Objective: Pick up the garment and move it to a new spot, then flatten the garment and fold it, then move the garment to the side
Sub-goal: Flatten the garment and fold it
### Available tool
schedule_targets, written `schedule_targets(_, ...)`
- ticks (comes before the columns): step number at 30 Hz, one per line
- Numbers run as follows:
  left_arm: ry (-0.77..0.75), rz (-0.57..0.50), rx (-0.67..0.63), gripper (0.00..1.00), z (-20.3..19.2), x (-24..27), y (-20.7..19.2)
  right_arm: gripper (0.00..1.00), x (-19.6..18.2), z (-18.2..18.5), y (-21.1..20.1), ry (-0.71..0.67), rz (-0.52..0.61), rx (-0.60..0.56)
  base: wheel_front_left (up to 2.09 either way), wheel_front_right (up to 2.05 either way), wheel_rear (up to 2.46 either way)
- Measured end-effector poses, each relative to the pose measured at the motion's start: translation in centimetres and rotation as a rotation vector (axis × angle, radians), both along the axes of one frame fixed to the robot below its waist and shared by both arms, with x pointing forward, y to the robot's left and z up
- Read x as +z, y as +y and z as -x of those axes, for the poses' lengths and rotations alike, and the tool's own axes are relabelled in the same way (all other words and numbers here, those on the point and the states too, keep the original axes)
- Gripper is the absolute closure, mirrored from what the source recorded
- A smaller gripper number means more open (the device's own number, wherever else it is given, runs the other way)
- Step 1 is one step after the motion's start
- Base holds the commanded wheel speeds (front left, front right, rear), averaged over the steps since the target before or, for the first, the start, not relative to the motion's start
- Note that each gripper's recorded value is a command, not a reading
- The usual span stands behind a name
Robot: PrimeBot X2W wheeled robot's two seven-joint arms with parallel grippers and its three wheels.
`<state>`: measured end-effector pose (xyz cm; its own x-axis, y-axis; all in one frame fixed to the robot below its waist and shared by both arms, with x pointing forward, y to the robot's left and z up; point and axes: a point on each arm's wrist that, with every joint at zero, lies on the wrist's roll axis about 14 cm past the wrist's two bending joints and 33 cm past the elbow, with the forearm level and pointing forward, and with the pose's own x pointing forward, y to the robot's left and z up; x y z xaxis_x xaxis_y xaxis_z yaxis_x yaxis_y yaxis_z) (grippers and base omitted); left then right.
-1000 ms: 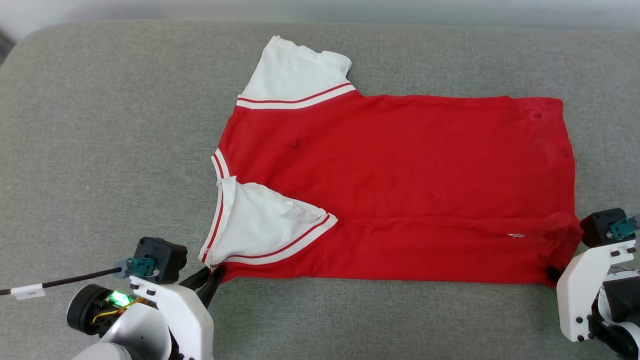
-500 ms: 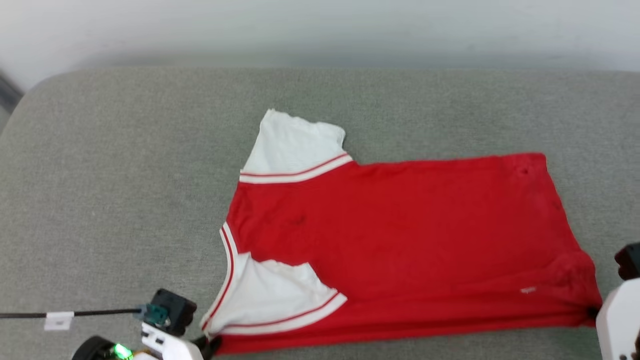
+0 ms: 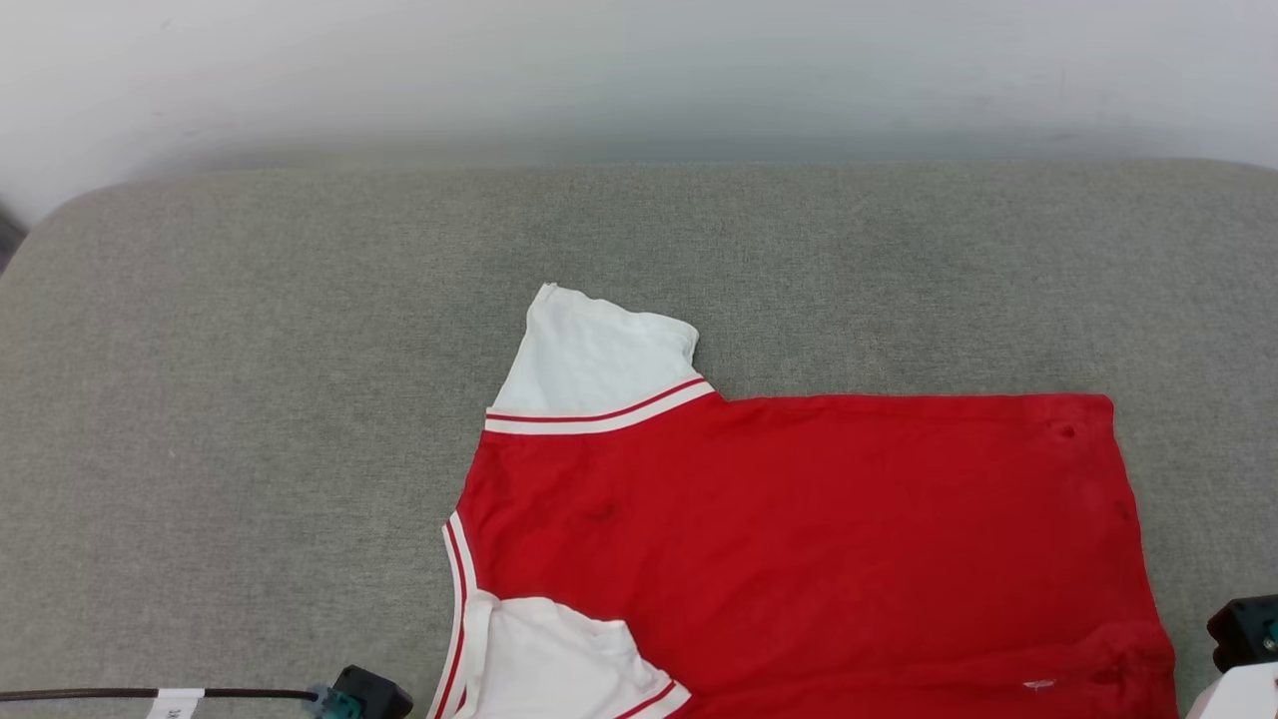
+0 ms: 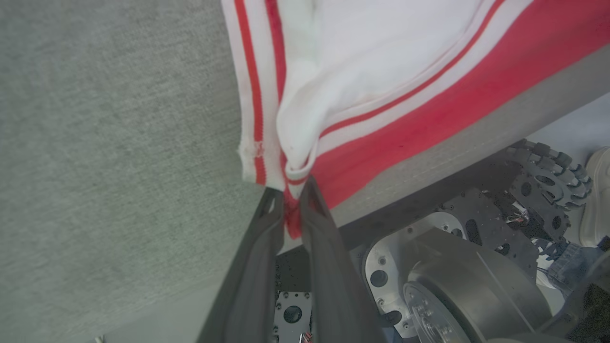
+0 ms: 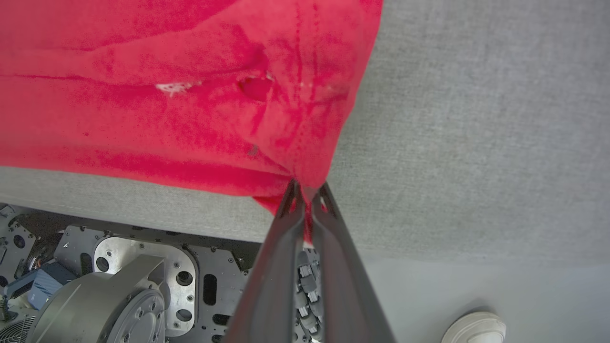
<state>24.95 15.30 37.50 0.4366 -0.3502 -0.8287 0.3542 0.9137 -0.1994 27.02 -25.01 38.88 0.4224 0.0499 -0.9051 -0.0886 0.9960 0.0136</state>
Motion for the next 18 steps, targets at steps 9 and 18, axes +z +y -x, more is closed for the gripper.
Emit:
schedule_targets(9,-0.063,-0.028,0.012,0.0,-0.4,-0.3,0.8,0.0,0.3,-1.0,0.0,-0.074,-0.011,-0.006,0.0,0.0,0.0)
schedule_targets(18,-0.496,0.022,0.126,0.0,-6.3,6.3,1.5,0.0,7.5,-6.1,0.0,-0.476,-0.053,-0.027,0.0,0.0,0.0)
